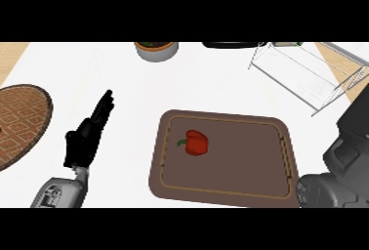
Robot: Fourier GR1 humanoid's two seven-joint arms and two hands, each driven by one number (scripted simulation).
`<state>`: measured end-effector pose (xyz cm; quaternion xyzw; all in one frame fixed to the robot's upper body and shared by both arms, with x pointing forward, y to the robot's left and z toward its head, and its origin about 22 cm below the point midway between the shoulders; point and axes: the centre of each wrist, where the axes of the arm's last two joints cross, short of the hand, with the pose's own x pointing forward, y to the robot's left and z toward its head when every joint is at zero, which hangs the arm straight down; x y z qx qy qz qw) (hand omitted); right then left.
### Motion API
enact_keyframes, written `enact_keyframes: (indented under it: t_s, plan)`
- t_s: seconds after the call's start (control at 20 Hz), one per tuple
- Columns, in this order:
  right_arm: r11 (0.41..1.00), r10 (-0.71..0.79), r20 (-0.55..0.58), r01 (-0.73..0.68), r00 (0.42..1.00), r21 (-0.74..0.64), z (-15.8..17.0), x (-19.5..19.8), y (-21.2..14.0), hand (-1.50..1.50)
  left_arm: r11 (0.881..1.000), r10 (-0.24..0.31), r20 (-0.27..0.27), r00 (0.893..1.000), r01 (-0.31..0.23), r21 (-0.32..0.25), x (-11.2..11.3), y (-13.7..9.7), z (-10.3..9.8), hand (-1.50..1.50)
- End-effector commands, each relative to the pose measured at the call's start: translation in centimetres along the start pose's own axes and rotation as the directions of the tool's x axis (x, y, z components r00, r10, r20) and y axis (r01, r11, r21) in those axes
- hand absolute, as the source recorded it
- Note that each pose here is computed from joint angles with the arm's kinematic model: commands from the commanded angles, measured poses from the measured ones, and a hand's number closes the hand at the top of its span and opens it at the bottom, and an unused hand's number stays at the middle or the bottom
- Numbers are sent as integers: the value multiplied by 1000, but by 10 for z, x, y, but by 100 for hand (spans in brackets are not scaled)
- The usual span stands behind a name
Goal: Pick the eggplant from the tray and place it in the tiered shelf
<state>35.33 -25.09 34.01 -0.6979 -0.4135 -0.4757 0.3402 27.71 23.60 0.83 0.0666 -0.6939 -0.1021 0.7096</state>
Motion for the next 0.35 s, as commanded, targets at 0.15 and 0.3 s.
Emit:
enact_keyframes:
  t_s: [0.15,0.3]
  plan:
    - [981,183,-65,-178,981,78,-19,-19,-49,-150,1000,10,-4,1000,-10,-12,-3,-5,4,0]
    - [985,153,-80,-146,985,93,-32,-28,-80,-150,1000,10,-2,1000,-10,-8,-2,-7,1,0]
